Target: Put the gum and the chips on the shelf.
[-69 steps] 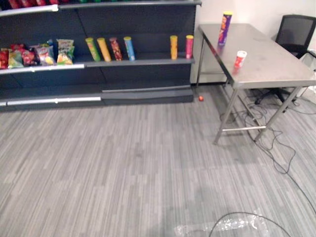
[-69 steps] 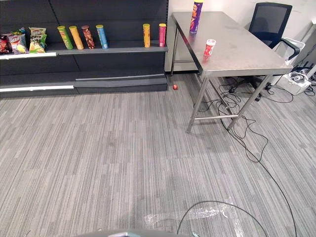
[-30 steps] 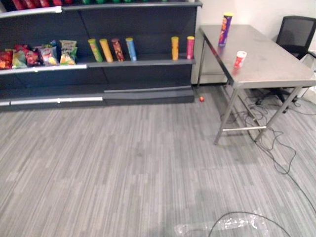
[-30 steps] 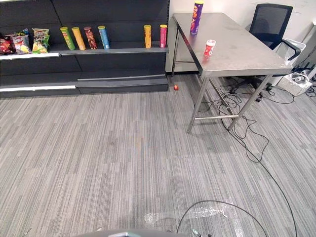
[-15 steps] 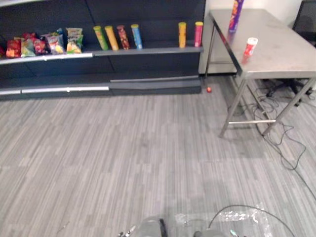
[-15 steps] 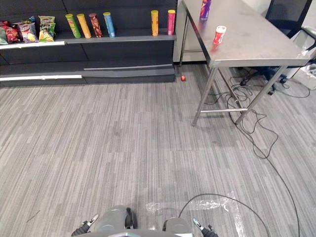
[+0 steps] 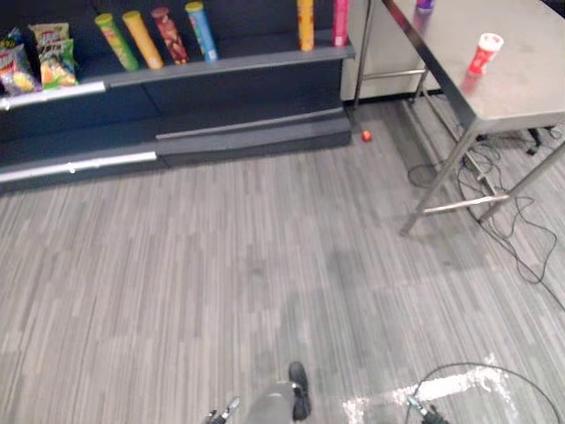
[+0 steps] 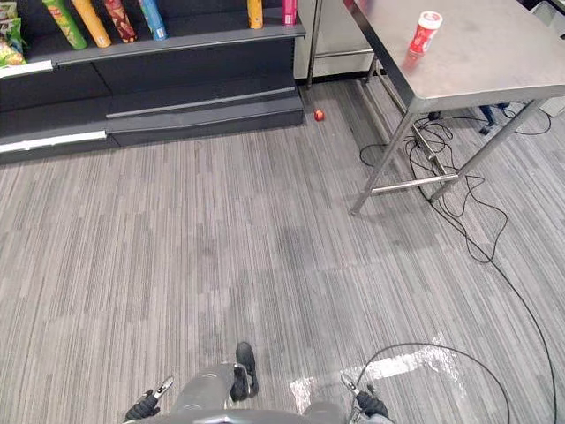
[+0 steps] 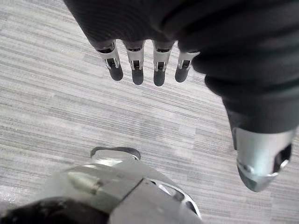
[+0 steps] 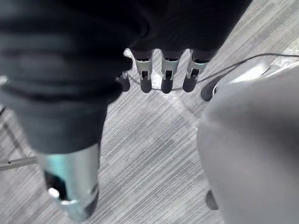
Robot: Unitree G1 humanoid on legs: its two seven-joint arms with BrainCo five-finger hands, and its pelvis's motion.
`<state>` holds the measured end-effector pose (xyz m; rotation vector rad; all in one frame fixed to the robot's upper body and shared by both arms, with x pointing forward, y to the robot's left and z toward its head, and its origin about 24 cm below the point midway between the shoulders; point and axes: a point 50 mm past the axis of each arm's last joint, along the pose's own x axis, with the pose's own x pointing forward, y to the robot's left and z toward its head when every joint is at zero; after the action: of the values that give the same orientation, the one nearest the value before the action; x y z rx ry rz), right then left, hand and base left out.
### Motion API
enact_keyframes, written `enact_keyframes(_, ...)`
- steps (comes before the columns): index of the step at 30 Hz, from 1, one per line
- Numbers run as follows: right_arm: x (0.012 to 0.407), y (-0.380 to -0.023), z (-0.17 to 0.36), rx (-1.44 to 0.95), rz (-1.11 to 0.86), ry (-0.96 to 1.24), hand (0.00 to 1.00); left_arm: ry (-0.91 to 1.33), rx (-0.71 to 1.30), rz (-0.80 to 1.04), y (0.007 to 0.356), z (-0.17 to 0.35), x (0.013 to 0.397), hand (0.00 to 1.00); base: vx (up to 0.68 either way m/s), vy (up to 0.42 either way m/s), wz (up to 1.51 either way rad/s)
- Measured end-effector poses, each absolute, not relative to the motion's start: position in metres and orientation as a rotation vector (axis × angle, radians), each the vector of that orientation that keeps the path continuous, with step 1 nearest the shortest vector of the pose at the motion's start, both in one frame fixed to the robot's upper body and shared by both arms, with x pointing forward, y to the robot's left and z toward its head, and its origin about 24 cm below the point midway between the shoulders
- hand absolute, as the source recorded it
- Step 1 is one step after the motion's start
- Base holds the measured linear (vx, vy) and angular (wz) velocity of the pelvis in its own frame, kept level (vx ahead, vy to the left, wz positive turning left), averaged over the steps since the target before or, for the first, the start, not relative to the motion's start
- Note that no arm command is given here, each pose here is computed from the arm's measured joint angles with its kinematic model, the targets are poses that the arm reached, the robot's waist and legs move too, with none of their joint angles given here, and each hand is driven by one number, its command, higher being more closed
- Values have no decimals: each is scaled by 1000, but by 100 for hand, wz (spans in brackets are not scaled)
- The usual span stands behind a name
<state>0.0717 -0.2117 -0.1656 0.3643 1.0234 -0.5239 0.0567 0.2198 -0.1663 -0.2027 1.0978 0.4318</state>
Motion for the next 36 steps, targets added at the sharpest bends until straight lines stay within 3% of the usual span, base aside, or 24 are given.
enact_keyframes(9,67,-219,-164,349,-537,1009,0,1126,-114,318,216,-167,59,0,284,91,10)
enact_keyframes(18,59,-217,-164,379,-574,996,0,1120,-285,472,206,-170,54,0,424,-187,23)
enact_keyframes(25,67,-222,-160,364,-572,950,0,1039,-364,414,180,-168,82,0,557,-289,19)
enact_keyframes(36,75,-221,-157,370,-563,919,0,893,-394,448,192,-157,102,0,354,32,-31)
